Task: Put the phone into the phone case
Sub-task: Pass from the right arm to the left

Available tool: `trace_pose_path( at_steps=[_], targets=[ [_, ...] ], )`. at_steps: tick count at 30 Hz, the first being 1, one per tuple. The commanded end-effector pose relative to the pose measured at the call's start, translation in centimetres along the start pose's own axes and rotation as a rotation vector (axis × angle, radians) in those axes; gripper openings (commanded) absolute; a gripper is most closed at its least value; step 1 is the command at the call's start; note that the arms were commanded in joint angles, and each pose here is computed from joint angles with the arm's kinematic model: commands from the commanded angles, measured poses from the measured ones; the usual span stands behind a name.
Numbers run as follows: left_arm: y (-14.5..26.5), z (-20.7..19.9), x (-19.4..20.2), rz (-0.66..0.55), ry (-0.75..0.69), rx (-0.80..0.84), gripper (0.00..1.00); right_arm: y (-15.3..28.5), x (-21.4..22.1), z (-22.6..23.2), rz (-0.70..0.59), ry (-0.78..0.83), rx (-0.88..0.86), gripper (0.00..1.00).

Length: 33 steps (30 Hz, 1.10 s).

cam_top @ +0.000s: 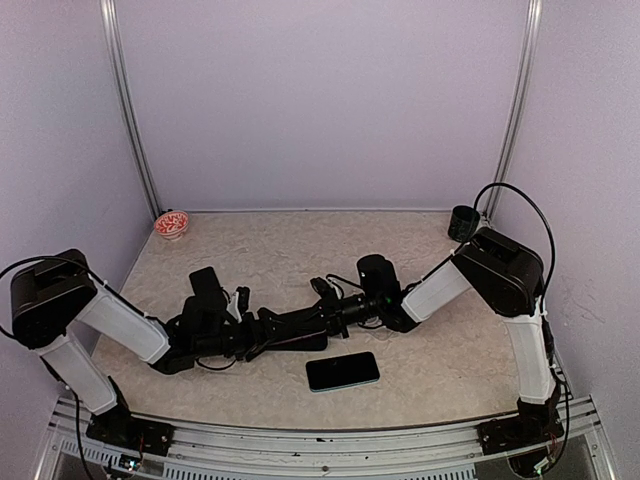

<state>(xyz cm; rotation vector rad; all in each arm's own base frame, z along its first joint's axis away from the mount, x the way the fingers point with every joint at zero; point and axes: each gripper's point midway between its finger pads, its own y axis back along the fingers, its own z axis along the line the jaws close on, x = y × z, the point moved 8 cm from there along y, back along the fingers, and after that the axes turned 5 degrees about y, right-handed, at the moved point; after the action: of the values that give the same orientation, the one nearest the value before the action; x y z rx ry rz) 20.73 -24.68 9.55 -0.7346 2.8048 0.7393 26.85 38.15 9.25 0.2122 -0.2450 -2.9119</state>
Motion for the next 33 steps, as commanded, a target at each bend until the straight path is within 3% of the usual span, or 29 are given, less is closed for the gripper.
trace_pose_path(
  at_steps=[1,10,16,30,33],
  targets=[
    [0.4,-2.1,-0.2,0.002,-0.034,0.130,0.83,-0.4,0.5,0.4,0.012,0.039,-0.022,0.00],
    [1.3,-2.5,-0.8,0.005,-0.049,0.159,0.75,-0.3,0.8,-0.3,0.032,0.057,0.027,0.00],
    [1.7,-2.8,-1.1,0.005,-0.053,0.182,0.64,-0.3,0.9,-0.3,0.036,0.074,0.029,0.00],
    [2.7,-3.6,-1.0,-0.016,-0.042,0.312,0.63,-0.3,1.1,-0.3,0.022,0.063,-0.007,0.01],
    [2.6,-3.8,-0.9,-0.011,-0.040,0.348,0.57,-0.5,1.2,-0.1,0.028,0.063,-0.008,0.04]
  ],
)
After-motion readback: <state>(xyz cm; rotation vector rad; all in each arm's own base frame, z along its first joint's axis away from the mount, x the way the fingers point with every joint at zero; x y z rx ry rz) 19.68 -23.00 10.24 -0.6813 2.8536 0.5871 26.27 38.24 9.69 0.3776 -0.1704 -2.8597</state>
